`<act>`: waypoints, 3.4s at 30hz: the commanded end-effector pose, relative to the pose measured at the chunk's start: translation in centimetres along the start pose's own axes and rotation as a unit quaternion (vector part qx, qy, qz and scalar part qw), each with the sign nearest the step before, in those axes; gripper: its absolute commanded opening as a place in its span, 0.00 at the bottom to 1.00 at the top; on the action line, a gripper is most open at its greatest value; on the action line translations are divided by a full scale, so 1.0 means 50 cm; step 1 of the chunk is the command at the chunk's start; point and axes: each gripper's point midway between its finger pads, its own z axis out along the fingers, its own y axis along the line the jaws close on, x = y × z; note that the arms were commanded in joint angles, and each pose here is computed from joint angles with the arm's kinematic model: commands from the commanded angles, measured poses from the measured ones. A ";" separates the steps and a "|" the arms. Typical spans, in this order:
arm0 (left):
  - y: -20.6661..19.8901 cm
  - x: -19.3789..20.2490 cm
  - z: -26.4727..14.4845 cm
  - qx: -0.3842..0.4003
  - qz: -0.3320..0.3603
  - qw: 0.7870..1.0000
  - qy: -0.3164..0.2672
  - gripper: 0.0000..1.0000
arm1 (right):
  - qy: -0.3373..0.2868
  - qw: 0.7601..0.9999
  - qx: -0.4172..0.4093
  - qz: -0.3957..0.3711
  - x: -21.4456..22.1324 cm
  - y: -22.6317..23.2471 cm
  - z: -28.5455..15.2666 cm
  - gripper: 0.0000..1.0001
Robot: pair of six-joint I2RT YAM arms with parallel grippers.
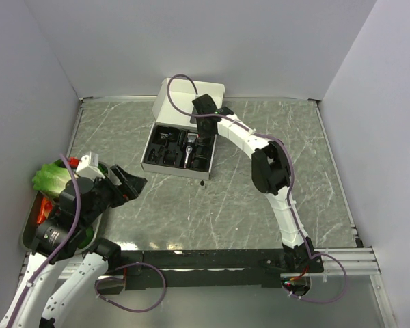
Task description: Sort the hair-cutting tools
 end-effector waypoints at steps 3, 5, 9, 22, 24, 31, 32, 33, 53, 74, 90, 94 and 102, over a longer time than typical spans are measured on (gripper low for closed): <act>-0.008 -0.001 -0.001 0.013 -0.007 1.000 -0.005 0.97 | 0.015 1.000 0.002 0.007 0.019 0.001 0.006 0.00; -0.008 -0.002 -0.003 0.013 -0.007 1.000 -0.006 0.97 | 0.016 1.000 0.004 0.008 0.020 0.001 0.006 0.00; -0.008 -0.002 -0.005 0.013 -0.008 1.000 -0.006 0.97 | 0.016 1.000 0.002 0.011 0.017 0.002 0.001 0.00; -0.010 -0.012 -0.019 0.011 -0.007 1.000 -0.014 0.97 | -0.107 0.994 -0.029 0.005 -0.131 0.019 -0.156 0.00; -0.010 -0.015 -0.021 0.010 -0.006 1.000 -0.016 0.97 | -0.124 0.992 -0.031 0.002 -0.140 0.019 -0.197 0.00; -0.003 -0.016 0.001 -0.003 -0.003 1.000 -0.016 0.97 | -0.160 0.986 -0.043 -0.016 -0.106 0.040 -0.296 0.27; -0.004 -0.018 0.006 -0.004 -0.003 1.000 -0.017 0.97 | -0.157 0.987 -0.043 -0.016 -0.086 0.035 -0.309 0.33; -0.007 -0.026 0.011 -0.005 -0.006 1.000 -0.023 0.97 | -0.155 0.987 -0.042 -0.017 -0.075 0.034 -0.316 0.38; -0.051 0.033 0.210 0.009 -0.068 0.997 0.028 0.72 | -0.111 0.990 -0.064 0.056 0.237 -0.043 -0.392 0.57; -0.091 0.328 0.382 -0.136 0.126 0.983 -0.011 0.64 | -0.090 0.988 -0.102 0.076 0.406 -0.061 -0.421 0.63; -0.009 0.429 0.440 -0.203 0.198 0.954 -0.093 0.62 | -0.090 0.987 -0.116 0.062 0.427 -0.060 -0.438 0.63; -0.014 0.449 0.455 -0.184 0.195 0.958 -0.100 0.62 | -0.097 0.987 -0.112 0.065 0.431 -0.073 -0.451 0.64; -0.029 0.489 0.481 -0.135 0.197 0.968 -0.082 0.61 | -0.107 0.988 -0.091 0.069 0.439 -0.105 -0.475 0.65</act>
